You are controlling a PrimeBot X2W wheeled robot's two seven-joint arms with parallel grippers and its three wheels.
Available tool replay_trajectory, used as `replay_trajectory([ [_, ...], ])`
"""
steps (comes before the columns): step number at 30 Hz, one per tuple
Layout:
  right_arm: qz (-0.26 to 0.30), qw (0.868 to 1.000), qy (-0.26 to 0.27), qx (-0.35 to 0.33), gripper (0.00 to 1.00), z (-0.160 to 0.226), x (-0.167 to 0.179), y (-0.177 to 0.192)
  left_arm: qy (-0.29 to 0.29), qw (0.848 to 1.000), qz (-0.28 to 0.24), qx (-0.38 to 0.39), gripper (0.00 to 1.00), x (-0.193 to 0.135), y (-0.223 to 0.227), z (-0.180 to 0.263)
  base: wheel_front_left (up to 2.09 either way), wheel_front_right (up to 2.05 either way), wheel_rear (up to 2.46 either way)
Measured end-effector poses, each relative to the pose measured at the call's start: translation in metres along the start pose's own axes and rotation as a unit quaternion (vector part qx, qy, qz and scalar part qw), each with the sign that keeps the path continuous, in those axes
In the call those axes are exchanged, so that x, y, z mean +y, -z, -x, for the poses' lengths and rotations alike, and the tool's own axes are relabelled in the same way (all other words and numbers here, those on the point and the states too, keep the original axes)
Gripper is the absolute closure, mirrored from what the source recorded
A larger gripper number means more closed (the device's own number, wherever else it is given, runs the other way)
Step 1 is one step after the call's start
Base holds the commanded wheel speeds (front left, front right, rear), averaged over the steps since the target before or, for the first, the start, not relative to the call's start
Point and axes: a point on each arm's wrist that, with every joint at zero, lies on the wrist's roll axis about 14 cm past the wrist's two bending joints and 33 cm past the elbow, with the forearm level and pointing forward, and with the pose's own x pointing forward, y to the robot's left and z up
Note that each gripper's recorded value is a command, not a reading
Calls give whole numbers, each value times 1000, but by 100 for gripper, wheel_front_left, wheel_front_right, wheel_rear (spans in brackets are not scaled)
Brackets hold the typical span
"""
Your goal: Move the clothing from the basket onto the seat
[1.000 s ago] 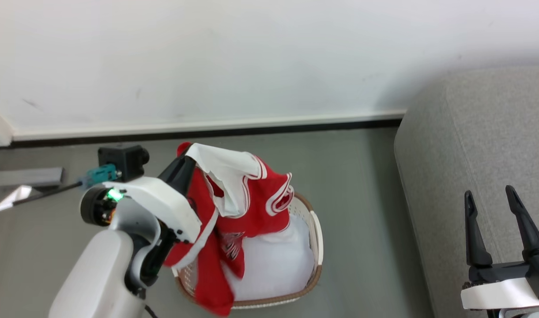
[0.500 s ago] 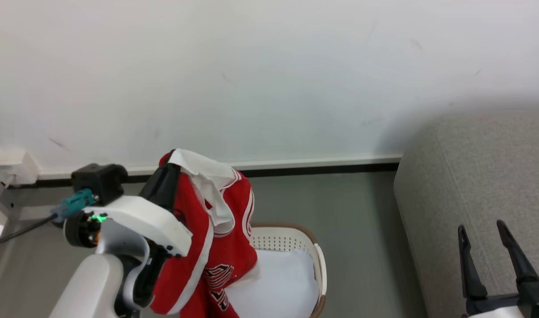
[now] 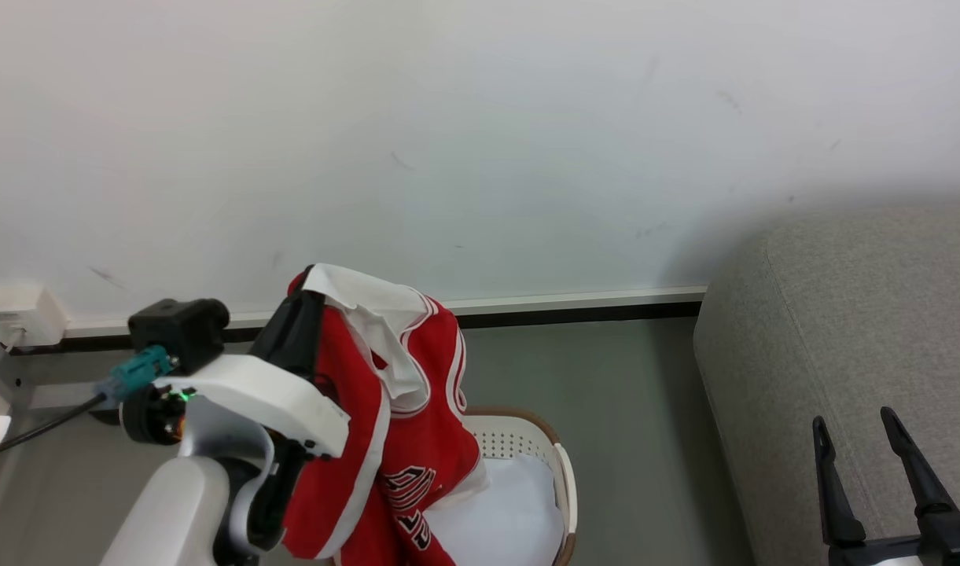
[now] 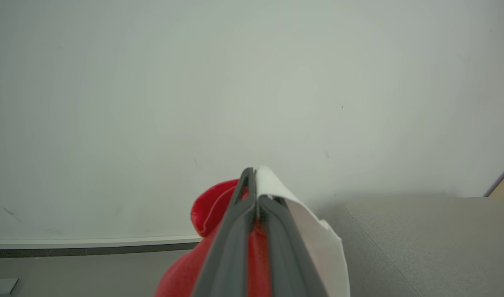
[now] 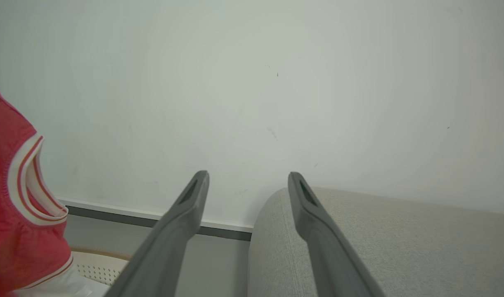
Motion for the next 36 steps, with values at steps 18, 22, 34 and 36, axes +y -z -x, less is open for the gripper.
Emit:
replay_trajectory([
  [18,2,1000,-20,-4,0,-2,12,-3,23,999,-2,-22,100,-17,-13,-12,0,0,0],
  [22,1,998,-54,-23,0,-9,31,-14,33,999,-4,-24,100,-22,-16,-16,0,0,0],
  [34,-10,964,-259,-53,0,-18,143,-58,82,996,-19,-10,100,-53,-13,-23,0,0,0],
  [36,-4,956,-287,-62,0,-18,158,-68,94,995,-19,-5,100,-61,-10,-22,0,0,0],
])
